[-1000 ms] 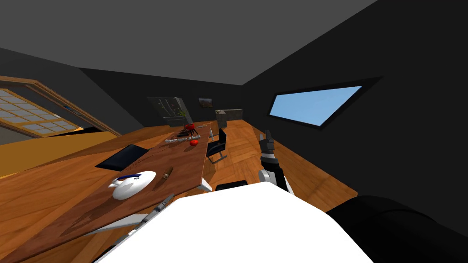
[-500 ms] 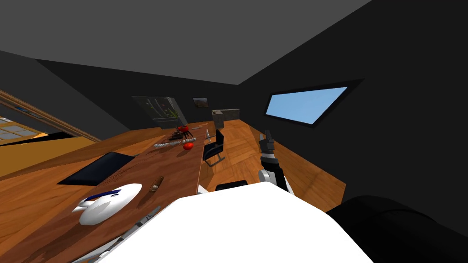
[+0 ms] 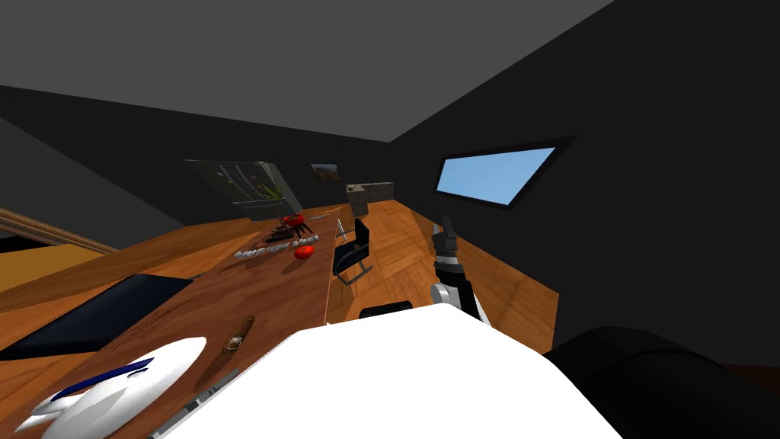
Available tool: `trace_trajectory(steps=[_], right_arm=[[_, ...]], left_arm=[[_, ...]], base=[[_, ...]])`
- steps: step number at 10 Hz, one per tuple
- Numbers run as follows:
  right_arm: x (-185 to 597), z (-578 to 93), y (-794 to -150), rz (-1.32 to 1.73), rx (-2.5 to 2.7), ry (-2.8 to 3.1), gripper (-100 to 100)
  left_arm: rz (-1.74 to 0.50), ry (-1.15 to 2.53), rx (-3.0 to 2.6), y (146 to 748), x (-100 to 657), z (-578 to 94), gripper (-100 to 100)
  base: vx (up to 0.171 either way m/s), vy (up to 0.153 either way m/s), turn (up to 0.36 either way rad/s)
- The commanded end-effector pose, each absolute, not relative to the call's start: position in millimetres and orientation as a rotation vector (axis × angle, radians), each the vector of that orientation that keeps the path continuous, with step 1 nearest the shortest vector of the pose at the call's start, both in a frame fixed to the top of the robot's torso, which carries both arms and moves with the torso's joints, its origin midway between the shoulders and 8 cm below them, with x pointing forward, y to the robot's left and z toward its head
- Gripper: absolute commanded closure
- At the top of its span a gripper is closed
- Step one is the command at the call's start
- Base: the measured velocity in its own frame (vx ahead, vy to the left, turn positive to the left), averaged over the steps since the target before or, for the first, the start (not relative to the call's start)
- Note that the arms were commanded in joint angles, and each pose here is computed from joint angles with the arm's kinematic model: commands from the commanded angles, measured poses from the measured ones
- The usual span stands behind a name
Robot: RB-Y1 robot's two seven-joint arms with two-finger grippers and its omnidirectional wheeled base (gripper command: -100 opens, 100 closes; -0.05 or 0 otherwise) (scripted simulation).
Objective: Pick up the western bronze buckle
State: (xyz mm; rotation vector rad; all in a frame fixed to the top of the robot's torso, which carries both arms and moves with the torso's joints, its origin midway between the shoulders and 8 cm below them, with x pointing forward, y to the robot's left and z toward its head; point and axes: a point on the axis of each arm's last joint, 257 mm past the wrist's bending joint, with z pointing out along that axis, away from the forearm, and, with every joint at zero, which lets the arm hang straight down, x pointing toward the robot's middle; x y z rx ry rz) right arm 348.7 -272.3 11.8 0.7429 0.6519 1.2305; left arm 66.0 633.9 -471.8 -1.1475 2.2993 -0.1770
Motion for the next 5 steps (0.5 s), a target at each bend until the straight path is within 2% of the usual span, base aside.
trace_trajectory(steps=[1,2,3,5], right_arm=[[349,12,-272,1.231,0.743,0.652,0],[349,12,-272,1.23,0.743,0.652,0],[349,12,-272,1.231,0.743,0.652,0],[349,12,-272,1.231,0.743,0.652,0]], left_arm=[[-0.137,2.315,-1.147,645,57,-472,-100],[-0.137,2.315,-1.147,645,57,-472,-100],[-0.084,2.341,-1.139,658,45,-468,-100],[0.001,2.383,-1.123,679,25,-462,-100]], base=[[0.052,0.036,-0.083],[0.02,0.013,0.007],[0.047,0.024,-0.163],[0.1,0.07,-0.226]])
